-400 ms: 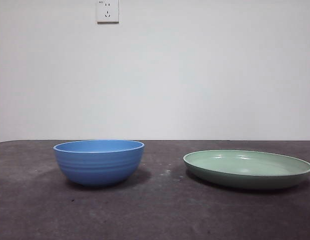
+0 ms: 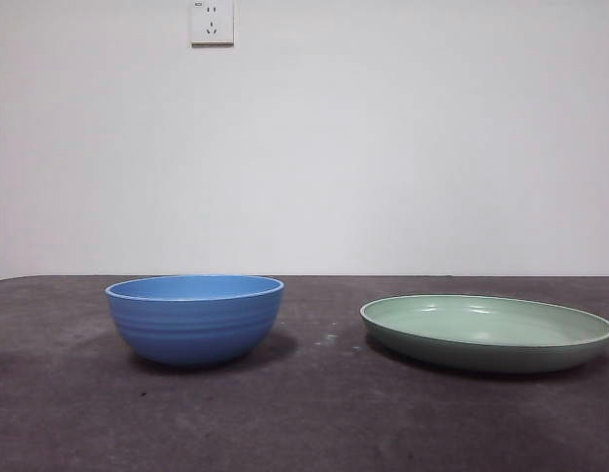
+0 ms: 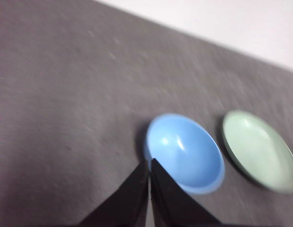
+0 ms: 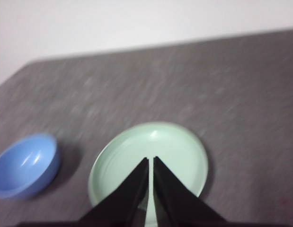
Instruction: Pick up the blue bowl, put it on the green plate, put it on desk
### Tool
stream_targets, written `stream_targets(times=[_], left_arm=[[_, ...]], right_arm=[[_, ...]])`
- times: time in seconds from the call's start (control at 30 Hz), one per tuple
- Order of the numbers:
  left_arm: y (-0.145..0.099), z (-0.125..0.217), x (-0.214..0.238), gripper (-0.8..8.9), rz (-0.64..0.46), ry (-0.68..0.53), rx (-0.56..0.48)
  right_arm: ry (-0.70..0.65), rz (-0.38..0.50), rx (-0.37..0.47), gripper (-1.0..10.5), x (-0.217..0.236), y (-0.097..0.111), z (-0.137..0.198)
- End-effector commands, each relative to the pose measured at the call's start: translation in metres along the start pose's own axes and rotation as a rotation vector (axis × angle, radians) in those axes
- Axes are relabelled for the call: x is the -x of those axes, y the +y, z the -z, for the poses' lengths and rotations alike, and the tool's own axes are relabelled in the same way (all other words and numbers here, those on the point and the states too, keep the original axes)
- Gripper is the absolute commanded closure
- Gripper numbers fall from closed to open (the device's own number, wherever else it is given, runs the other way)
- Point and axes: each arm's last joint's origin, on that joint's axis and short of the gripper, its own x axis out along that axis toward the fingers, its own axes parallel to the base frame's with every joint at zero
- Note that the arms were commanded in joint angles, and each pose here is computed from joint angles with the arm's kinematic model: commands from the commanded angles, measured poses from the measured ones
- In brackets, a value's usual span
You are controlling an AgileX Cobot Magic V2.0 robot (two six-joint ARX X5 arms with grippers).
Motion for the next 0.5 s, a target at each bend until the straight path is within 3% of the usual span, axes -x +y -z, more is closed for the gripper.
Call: stream_targets(times=[0.03, 0.3, 0.5], left_arm=[[-0.006, -0.014, 0.000, 8.03, 0.059, 0.062, -0.104], [-0.020, -0.032, -0.009, 8.03, 0.220, 0.287, -0.165], [-0.031, -0.030, -0.015, 8.03, 0.320, 0.401, -0.207]], right_arm=[[0.077, -0.053, 0.055, 9.4, -0.003, 0.004, -0.014], [0.358, -0.173, 0.075, 9.4, -0.015, 0.012, -0.034], [0.533, -0.257, 0.095, 9.4, -0.019, 0.020, -0.031]])
